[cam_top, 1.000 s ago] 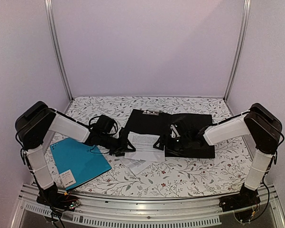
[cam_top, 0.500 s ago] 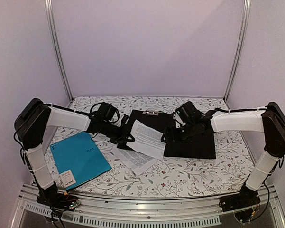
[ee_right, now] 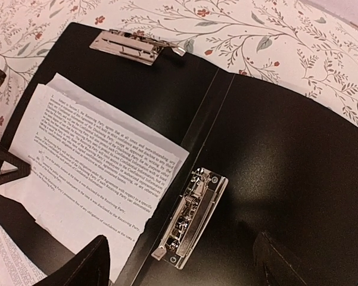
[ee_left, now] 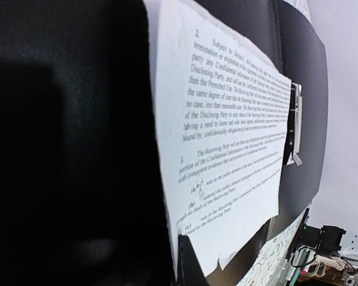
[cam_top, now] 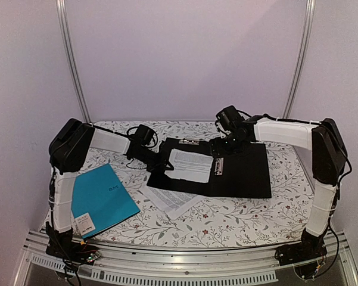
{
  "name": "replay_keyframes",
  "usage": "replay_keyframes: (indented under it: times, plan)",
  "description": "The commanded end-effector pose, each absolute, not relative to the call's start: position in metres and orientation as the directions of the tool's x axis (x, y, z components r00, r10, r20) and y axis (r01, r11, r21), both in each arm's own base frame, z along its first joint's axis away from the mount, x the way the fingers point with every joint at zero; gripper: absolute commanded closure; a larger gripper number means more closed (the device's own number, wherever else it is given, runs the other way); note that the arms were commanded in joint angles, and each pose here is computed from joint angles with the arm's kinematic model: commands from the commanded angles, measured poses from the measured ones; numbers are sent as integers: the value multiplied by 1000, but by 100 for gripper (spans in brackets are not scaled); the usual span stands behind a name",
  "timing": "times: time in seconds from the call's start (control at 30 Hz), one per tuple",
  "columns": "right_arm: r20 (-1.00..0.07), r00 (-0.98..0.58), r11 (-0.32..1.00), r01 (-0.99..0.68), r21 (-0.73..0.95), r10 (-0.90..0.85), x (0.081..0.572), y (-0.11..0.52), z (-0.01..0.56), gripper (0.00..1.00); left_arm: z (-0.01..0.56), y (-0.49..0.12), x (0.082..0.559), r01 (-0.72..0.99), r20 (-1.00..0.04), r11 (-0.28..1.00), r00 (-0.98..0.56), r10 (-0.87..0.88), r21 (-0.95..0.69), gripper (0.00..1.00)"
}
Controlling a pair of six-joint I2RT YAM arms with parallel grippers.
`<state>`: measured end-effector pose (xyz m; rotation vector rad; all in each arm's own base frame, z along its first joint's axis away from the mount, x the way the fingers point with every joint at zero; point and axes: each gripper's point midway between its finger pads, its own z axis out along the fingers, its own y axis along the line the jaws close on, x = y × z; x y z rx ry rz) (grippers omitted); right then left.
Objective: Put the files into the folder
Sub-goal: Move the folder to the center of the board.
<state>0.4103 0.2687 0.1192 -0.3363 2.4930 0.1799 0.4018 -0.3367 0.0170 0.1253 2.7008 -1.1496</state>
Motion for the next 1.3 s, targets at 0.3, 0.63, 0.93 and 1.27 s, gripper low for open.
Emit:
replay_keyframes:
  times: [0.3,0.63,0.93,1.27]
  plan:
    - [-427,-871,969,-203,-140,-244,429,254,29,34,-15,-317,379,98,-164,754,-986,-13,-649,100]
    - [-342,-907,967,-208,-148,-248,394,239,-8,64,-10,-317,372,104,-176,744,-984,-18,-660,100]
    - [-297,-909,955,-264,-134,-293,336,225,-12,83,52,-320,367,181,-272,706,-962,-18,-685,100]
    - [-388,-899,978,-179,-103,-205,287,246,1,85,50,-340,315,38,-200,673,-966,-165,-738,100]
